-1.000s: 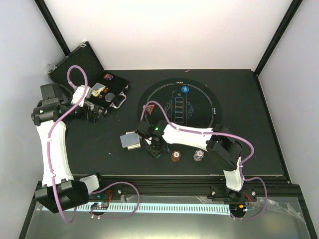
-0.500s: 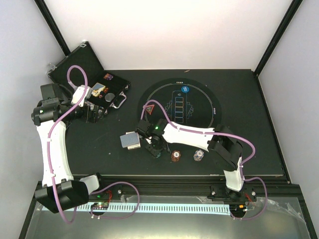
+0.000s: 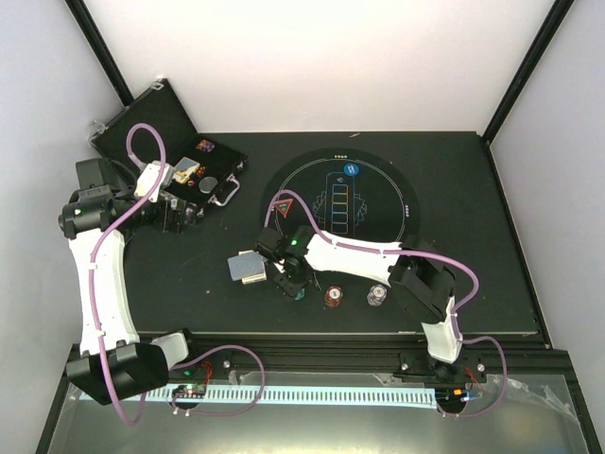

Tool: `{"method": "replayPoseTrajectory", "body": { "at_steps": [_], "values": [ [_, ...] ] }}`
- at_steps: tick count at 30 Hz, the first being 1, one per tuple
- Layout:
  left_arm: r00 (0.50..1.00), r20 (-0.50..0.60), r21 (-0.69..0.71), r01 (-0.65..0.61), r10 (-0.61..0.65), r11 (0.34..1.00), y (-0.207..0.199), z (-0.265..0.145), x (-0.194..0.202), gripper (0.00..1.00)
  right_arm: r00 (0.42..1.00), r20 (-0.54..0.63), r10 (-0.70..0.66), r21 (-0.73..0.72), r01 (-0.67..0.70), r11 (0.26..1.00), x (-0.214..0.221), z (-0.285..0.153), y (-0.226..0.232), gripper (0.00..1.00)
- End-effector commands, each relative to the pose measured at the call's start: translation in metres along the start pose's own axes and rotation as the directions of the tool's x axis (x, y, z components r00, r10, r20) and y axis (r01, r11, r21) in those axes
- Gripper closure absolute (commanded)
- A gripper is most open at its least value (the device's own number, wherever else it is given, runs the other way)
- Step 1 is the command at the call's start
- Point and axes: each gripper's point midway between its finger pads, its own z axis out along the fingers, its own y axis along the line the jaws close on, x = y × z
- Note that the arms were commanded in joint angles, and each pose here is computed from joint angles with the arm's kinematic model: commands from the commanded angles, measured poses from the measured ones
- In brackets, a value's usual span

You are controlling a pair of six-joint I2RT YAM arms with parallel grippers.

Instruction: Distribute texas hold em gaming equipment

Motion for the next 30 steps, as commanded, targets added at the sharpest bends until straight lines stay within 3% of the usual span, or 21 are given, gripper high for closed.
{"method": "replayPoseTrajectory", "body": {
  "at_steps": [1, 14, 30],
  "values": [
    [0.998, 0.042, -0.043, -0.040, 0.042, 0.998, 0.004, -0.014, -0.014, 0.01, 1.000, 0.001, -0.017, -0.015, 0.017, 1.000, -0.006, 0.004, 0.007, 0.30],
    [0.998, 0.044, -0.052, -0.034, 0.036, 0.998, 0.008, -0.017, -0.015, 0.01, 1.000, -0.021, -0.022, -0.017, 0.021, 1.000, 0.000, 0.013, 0.007, 0.43],
    [0.998, 0.048, -0.059, -0.029, 0.031, 0.998, 0.012, -0.021, -0.016, 0.01, 0.999, -0.041, -0.026, -0.019, 0.025, 1.000, 0.005, 0.019, 0.007, 0.35]
  ]
}}
